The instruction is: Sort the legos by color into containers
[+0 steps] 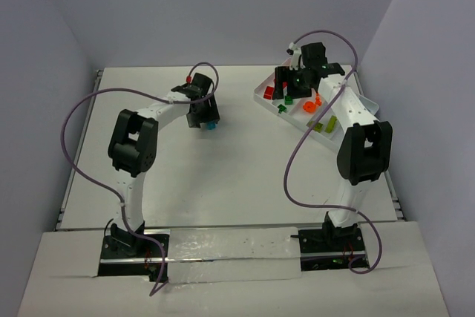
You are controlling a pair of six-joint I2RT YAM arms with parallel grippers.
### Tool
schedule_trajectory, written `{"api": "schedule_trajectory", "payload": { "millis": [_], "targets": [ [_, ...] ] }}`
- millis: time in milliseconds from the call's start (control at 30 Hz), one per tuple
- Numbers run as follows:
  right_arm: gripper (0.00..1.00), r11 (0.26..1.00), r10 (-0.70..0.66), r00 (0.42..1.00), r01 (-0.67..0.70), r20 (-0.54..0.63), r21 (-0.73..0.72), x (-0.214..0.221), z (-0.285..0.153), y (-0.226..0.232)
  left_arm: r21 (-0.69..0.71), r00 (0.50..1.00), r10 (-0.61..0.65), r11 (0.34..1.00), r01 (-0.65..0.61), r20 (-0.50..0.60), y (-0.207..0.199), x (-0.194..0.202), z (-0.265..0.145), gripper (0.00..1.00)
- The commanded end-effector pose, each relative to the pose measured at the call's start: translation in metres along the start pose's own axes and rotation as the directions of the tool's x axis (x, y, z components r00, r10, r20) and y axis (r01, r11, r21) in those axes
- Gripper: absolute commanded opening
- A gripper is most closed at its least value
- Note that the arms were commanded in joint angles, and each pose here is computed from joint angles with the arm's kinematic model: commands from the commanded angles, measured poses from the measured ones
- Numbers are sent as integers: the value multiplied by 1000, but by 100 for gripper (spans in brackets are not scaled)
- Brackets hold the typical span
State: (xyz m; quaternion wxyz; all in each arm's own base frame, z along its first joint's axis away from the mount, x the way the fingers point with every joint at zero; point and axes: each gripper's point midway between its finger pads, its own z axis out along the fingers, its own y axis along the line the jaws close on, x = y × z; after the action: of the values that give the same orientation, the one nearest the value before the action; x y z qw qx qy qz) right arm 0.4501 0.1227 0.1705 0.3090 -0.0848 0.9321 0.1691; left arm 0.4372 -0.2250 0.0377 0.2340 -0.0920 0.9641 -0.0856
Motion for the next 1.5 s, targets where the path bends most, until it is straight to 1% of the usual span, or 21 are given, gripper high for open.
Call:
{"api": "schedule_trajectory", "payload": {
  "millis": [0, 200, 433, 633, 733, 800, 900, 1000, 1033, 1067, 1100, 1133, 1167, 1200, 1233, 1300, 1400, 1467],
  "targets": [
    [83, 999, -11, 998, 13, 66, -30, -13, -21, 13, 7, 1000, -25, 1000, 25, 8, -7, -11, 2, 74],
    [83, 999, -7, 999, 9, 52, -36, -7, -18, 13, -6, 999, -31, 1000, 31, -26, -2, -6, 17, 74],
    [83, 999, 3, 999, -1, 36, -53, -2, -13, 15, -3, 1000, -30, 1000, 30, 4, -3, -20, 16, 70],
    [83, 998, 3, 1000, -1, 30, -57, 1, -12, 15, -5, 1000, -24, 1000, 24, 2, -4, -21, 16, 60],
    [84, 998, 3, 1000, -1, 24, -68, 3, -11, 17, -2, 1000, -25, 1000, 25, -5, -2, -19, 16, 51],
    [84, 996, -3, 1000, 5, 19, -93, 7, -10, 22, 4, 1000, -30, 1000, 30, 1, -2, -21, 13, 43],
    [84, 991, -13, 1000, 15, 18, -131, 12, -9, 31, 28, 999, -37, 999, 37, 16, -5, -29, 5, 35],
    [84, 973, -39, 999, 42, 20, -227, 18, -12, 56, 95, 998, -53, 994, 49, 37, -13, -43, -19, 16],
    [84, 960, -39, 999, 43, 19, -277, 21, -13, 67, 134, 998, -58, 990, 52, 40, -18, -46, -30, 6],
    [85, 943, -38, 999, 46, 28, -329, 21, -16, 79, 164, 997, -62, 985, 53, 52, -22, -50, -41, 0],
    [85, 928, -36, 999, 46, 35, -370, 21, -19, 89, 191, 996, -68, 980, 56, 60, -26, -53, -50, 0],
    [86, 912, -25, 999, 38, 37, -409, 26, -22, 101, 246, 993, -83, 967, 62, 79, -33, -60, -68, 0],
    [87, 892, -11, 999, 34, 53, -450, 26, -28, 117, 306, 987, -109, 950, 67, 119, -40, -70, -92, 0],
    [88, 882, -11, 996, 53, 90, -469, 21, -29, 125, 322, 983, -133, 943, 87, 123, -39, -70, -99, 0],
    [88, 874, -4, 995, 52, 100, -483, 21, -32, 133, 340, 979, -141, 936, 85, 144, -40, -74, -110, 0],
    [91, 862, 20, 992, 44, 122, -505, 22, -35, 151, 364, 961, -204, 923, 125, 186, -39, -83, -135, 0],
    [96, 858, 52, 983, 47, 176, -511, 7, -44, 176, 405, 938, -273, 899, 169, 215, -38, -95, -167, 0],
    [99, 861, 78, 976, 36, 202, -507, -4, -48, 190, 441, 926, -314, 875, 197, 210, -40, -101, -182, 0]
  ]
}}
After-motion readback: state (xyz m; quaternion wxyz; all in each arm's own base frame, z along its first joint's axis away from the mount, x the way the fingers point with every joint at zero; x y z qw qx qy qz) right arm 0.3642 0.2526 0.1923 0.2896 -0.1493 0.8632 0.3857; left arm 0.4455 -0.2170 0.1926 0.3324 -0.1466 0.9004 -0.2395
